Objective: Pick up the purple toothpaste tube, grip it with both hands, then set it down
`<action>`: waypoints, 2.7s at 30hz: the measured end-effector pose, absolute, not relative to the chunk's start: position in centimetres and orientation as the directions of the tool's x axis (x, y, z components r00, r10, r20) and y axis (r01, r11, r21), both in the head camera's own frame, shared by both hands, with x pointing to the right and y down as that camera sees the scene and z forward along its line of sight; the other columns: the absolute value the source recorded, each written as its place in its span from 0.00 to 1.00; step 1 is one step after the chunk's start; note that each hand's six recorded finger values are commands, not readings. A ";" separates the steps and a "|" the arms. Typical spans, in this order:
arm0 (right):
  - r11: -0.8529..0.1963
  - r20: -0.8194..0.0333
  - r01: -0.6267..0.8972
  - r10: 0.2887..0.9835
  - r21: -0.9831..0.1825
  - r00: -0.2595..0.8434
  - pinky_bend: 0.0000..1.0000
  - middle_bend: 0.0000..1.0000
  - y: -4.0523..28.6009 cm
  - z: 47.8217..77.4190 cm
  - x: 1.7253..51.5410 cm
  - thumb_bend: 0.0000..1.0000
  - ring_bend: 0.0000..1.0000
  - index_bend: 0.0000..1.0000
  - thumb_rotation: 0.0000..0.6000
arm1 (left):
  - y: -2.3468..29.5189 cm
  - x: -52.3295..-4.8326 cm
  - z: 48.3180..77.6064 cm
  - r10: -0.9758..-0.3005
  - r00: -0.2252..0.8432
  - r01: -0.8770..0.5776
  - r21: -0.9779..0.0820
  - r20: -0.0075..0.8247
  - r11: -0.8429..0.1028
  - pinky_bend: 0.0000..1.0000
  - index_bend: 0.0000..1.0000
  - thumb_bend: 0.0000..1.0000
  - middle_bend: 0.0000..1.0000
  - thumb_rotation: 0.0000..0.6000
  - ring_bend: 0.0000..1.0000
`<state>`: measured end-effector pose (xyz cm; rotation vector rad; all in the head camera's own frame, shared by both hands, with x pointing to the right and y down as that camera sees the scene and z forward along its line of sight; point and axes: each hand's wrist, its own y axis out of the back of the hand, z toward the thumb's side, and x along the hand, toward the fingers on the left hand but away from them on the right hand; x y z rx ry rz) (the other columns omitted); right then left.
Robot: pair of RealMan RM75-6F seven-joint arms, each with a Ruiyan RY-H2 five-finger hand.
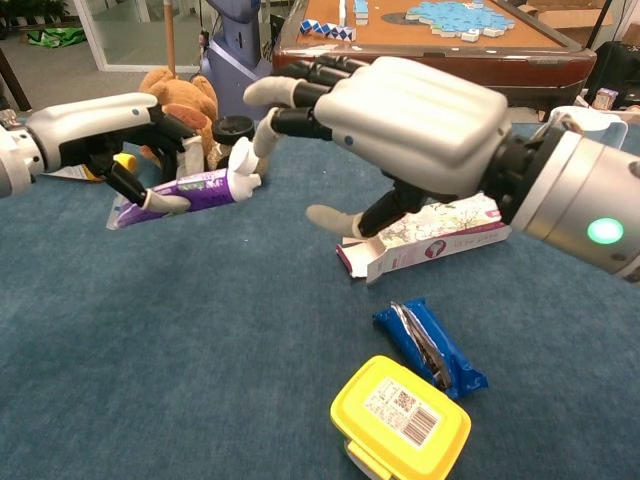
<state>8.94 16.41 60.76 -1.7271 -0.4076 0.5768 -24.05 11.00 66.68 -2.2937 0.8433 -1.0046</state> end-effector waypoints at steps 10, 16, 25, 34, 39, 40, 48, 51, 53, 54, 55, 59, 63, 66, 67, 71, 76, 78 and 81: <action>-0.204 -0.151 -0.043 0.551 -0.978 0.821 0.00 0.08 16.6 62.1 6.8 0.44 0.00 0.26 0.91 | 11.1 -24.2 66.7 -0.705 0.534 -0.335 -0.648 0.467 -0.684 0.35 0.55 0.40 0.65 1.00 0.54; -0.189 -0.135 -0.032 0.563 -0.981 0.815 0.00 0.08 16.1 62.0 6.3 0.44 0.00 0.26 0.91 | 11.3 -24.3 66.6 -0.700 0.542 -0.318 -0.658 0.465 -0.683 0.35 0.55 0.40 0.65 1.00 0.54; -0.200 -0.151 -0.042 0.574 -0.979 0.805 0.00 0.08 15.7 62.4 5.8 0.44 0.00 0.26 0.91 | 11.4 -24.2 66.6 -0.700 0.545 -0.320 -0.657 0.461 -0.682 0.35 0.55 0.40 0.65 1.00 0.54; -0.209 -0.176 -0.061 0.597 -0.976 0.783 0.00 0.08 14.9 63.3 6.0 0.44 0.00 0.26 0.91 | 11.5 -24.3 66.4 -0.699 0.548 -0.322 -0.656 0.459 -0.683 0.35 0.55 0.40 0.65 1.00 0.54; -0.227 -0.187 -0.056 0.608 -0.972 0.772 0.00 0.08 14.7 63.7 6.6 0.44 0.00 0.26 0.91 | 11.3 -24.5 66.3 -0.705 0.544 -0.333 -0.654 0.455 -0.679 0.35 0.55 0.40 0.65 1.00 0.54; -0.231 -0.187 -0.054 0.609 -0.972 0.771 0.00 0.08 14.7 63.8 6.7 0.44 0.00 0.26 0.91 | 11.3 -24.6 66.2 -0.706 0.543 -0.336 -0.653 0.454 -0.678 0.35 0.55 0.41 0.65 1.00 0.54; -0.258 -0.197 -0.037 0.626 -0.965 0.754 0.00 0.08 14.4 64.3 7.5 0.44 0.00 0.26 0.91 | 11.1 -25.0 65.9 -0.715 0.536 -0.356 -0.647 0.449 -0.674 0.35 0.55 0.41 0.66 1.00 0.54; -0.268 -0.202 -0.034 0.629 -0.963 0.751 0.00 0.08 14.3 64.5 7.7 0.44 0.00 0.26 0.91 | 11.0 -25.1 65.8 -0.718 0.533 -0.364 -0.645 0.448 -0.672 0.35 0.55 0.41 0.66 1.00 0.54; -0.273 -0.202 -0.029 0.630 -0.962 0.750 0.00 0.08 14.3 64.6 7.7 0.44 0.00 0.26 0.91 | 10.9 -25.1 65.7 -0.720 0.532 -0.371 -0.642 0.446 -0.671 0.35 0.55 0.41 0.66 1.00 0.54; -0.277 -0.201 -0.025 0.631 -0.960 0.749 0.00 0.08 14.4 64.7 7.7 0.44 0.00 0.26 0.91 | 10.9 -25.1 65.7 -0.720 0.532 -0.374 -0.640 0.445 -0.671 0.35 0.55 0.41 0.66 1.00 0.54; -0.281 -0.202 -0.022 0.631 -0.960 0.749 0.00 0.08 14.4 64.7 7.6 0.44 0.00 0.26 0.91 | 10.9 -25.2 65.6 -0.721 0.532 -0.380 -0.636 0.444 -0.672 0.35 0.55 0.41 0.66 1.00 0.54; -0.295 -0.201 -0.009 0.629 -0.956 0.751 0.00 0.08 14.5 64.9 7.5 0.44 0.00 0.26 0.91 | 10.8 -25.1 65.4 -0.724 0.531 -0.405 -0.618 0.440 -0.673 0.35 0.55 0.41 0.66 1.00 0.54; -0.320 -0.194 0.024 0.630 -0.947 0.752 0.00 0.08 14.6 64.7 7.6 0.44 0.00 0.26 0.91 | 10.9 -25.1 65.2 -0.727 0.533 -0.429 -0.602 0.433 -0.674 0.35 0.55 0.41 0.66 1.00 0.54; -0.347 -0.182 0.065 0.633 -0.936 0.753 0.00 0.08 14.5 64.1 7.9 0.44 0.00 0.26 0.91 | 11.1 -25.3 65.1 -0.730 0.534 -0.456 -0.582 0.426 -0.674 0.35 0.55 0.41 0.66 1.00 0.54; -0.356 -0.177 0.080 0.634 -0.931 0.753 0.00 0.08 14.5 63.9 8.1 0.43 0.00 0.26 0.91 | 11.2 -25.4 65.0 -0.731 0.535 -0.468 -0.572 0.423 -0.674 0.35 0.55 0.41 0.66 1.00 0.54; -0.395 -0.152 0.154 0.641 -0.906 0.752 0.00 0.08 14.1 62.4 9.0 0.33 0.00 0.20 0.91 | 11.6 -25.8 64.6 -0.734 0.541 -0.496 -0.549 0.410 -0.672 0.35 0.55 0.41 0.66 1.00 0.54; -0.448 -0.137 0.231 0.650 -0.864 0.748 0.00 0.06 13.5 60.5 10.1 0.18 0.00 0.09 0.91 | 12.4 -26.0 64.6 -0.731 0.548 -0.528 -0.509 0.407 -0.680 0.35 0.55 0.42 0.66 1.00 0.54; -0.476 -0.140 0.260 0.653 -0.840 0.744 0.00 0.04 13.3 60.1 10.3 0.13 0.00 0.03 0.91 | 12.8 -25.8 64.5 -0.728 0.553 -0.537 -0.495 0.404 -0.683 0.35 0.55 0.42 0.66 1.00 0.54; -0.524 -0.149 0.303 0.655 -0.796 0.741 0.00 0.00 13.1 59.7 10.3 0.05 0.00 0.00 0.91 | 13.2 -25.4 64.3 -0.727 0.563 -0.549 -0.479 0.393 -0.685 0.35 0.55 0.42 0.66 1.00 0.54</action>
